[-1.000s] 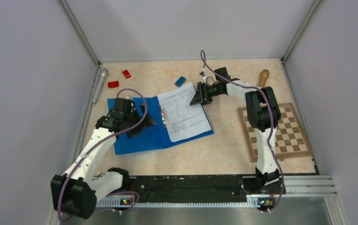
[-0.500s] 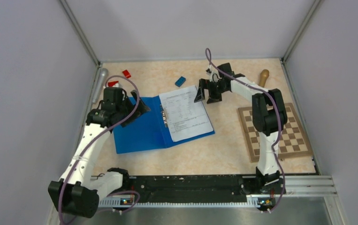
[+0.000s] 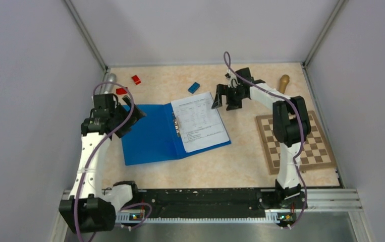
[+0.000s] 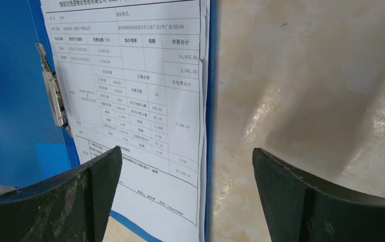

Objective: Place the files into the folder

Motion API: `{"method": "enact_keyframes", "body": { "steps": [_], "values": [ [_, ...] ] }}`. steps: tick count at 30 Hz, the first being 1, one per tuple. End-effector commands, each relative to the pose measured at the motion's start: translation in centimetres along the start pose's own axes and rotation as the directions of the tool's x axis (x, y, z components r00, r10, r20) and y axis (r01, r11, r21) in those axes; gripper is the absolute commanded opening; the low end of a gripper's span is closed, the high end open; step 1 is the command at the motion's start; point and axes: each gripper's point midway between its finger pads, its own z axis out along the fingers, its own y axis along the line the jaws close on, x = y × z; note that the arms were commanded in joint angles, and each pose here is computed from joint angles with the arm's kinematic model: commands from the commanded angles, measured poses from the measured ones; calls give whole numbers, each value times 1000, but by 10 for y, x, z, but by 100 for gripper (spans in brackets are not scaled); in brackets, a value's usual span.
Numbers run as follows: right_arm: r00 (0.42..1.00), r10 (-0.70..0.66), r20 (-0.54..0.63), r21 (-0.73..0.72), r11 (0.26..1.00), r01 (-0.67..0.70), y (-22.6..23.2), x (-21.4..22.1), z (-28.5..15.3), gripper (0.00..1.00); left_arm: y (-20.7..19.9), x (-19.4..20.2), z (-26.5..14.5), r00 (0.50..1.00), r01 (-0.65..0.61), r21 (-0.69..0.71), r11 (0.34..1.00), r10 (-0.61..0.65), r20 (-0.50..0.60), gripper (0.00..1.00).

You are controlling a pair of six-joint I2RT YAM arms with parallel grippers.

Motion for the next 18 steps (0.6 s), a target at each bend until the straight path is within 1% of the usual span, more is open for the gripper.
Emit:
{"method": "enact_keyframes", "body": {
  "steps": [1,5,9,12,14,16,18],
  "values": [
    [1000,-1,13,-91,996,3,11,-13,15,99,2,3,-6,1000,-4,38,999,4,-1,99],
    [1000,-8,-3,-124,992,8,21,-8,28,99,2,8,1,1000,4,58,998,-3,-21,99],
    [1000,11,20,-192,981,-7,36,-8,30,99,-1,12,5,999,-18,79,997,21,-48,99],
    [1000,4,7,-212,977,-3,44,4,28,99,-7,12,2,997,-15,99,995,22,-71,98],
    [1000,0,6,-237,971,2,51,13,26,99,-10,10,2,998,-21,109,994,28,-63,98],
    [1000,-11,11,-272,962,13,63,24,23,99,-9,9,3,997,-28,106,994,35,-62,98],
    [999,-34,-2,-293,956,32,74,41,19,99,-6,13,7,996,-29,95,995,36,-82,98]
  ]
}}
